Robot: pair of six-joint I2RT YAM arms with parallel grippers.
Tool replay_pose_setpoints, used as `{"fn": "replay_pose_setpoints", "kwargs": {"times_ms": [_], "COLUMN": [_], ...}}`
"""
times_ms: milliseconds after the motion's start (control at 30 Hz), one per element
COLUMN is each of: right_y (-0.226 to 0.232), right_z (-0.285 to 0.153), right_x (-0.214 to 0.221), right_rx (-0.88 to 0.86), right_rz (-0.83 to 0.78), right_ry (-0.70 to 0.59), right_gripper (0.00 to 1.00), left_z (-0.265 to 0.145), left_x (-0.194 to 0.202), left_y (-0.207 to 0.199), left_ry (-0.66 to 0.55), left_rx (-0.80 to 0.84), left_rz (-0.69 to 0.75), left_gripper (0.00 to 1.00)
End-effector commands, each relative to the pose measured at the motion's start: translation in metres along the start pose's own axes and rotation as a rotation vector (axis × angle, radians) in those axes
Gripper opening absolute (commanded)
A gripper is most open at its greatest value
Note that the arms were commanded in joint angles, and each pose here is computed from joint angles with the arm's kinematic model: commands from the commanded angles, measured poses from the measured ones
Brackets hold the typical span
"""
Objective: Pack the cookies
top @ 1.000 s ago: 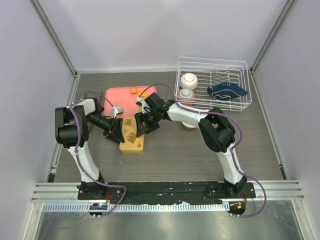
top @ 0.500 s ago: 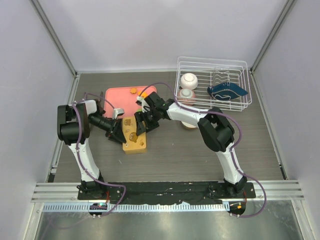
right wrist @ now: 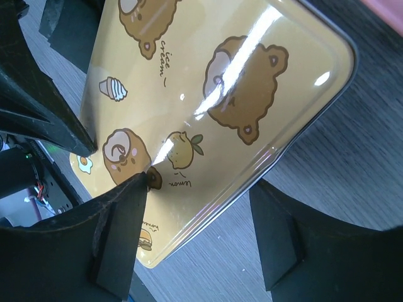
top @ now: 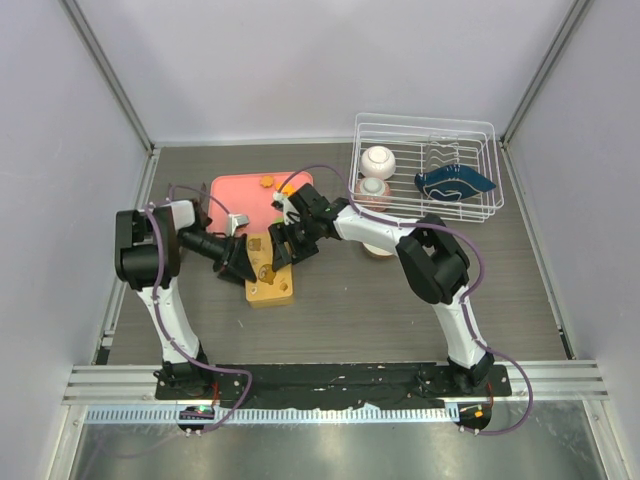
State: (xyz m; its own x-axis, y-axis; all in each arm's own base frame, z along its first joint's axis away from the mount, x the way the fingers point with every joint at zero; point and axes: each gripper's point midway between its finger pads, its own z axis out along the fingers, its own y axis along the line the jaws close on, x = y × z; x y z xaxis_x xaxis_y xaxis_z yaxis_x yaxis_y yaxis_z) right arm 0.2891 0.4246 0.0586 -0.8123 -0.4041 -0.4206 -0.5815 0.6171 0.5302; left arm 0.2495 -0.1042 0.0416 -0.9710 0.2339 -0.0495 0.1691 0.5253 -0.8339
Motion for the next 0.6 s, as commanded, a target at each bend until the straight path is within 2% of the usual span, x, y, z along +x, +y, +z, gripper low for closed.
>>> {"fn": "replay_pose_setpoints", "kwargs": {"times_ms": [0,233,567], "right_y": [0.019,0.019,0.017], "right_z": [-0.020,-0.027,-0.031], "right_x": [-0.015,-0.019,-0.024], "right_rx": [-0.010,-0.001,-0.009], "right_rz": [-0.068,-0.067,-0.064], "right_ry": [-0.066,-0.085,-0.094], "right_gripper": [0.70,0.69,0.70], "left_z": [-0.013,-0.033,-0.043], "left_x": [-0.018,-0.033,-0.081], "left_y": [-0.020,-0.041,-0.016], "left_ry": [-0.073,-0.131,-0.208], "left_rx": [0.000,-0.032,-0.126], "left_rz": [0.115,0.168,0.169], "left_gripper": [0.66,0.70,0.73]}}
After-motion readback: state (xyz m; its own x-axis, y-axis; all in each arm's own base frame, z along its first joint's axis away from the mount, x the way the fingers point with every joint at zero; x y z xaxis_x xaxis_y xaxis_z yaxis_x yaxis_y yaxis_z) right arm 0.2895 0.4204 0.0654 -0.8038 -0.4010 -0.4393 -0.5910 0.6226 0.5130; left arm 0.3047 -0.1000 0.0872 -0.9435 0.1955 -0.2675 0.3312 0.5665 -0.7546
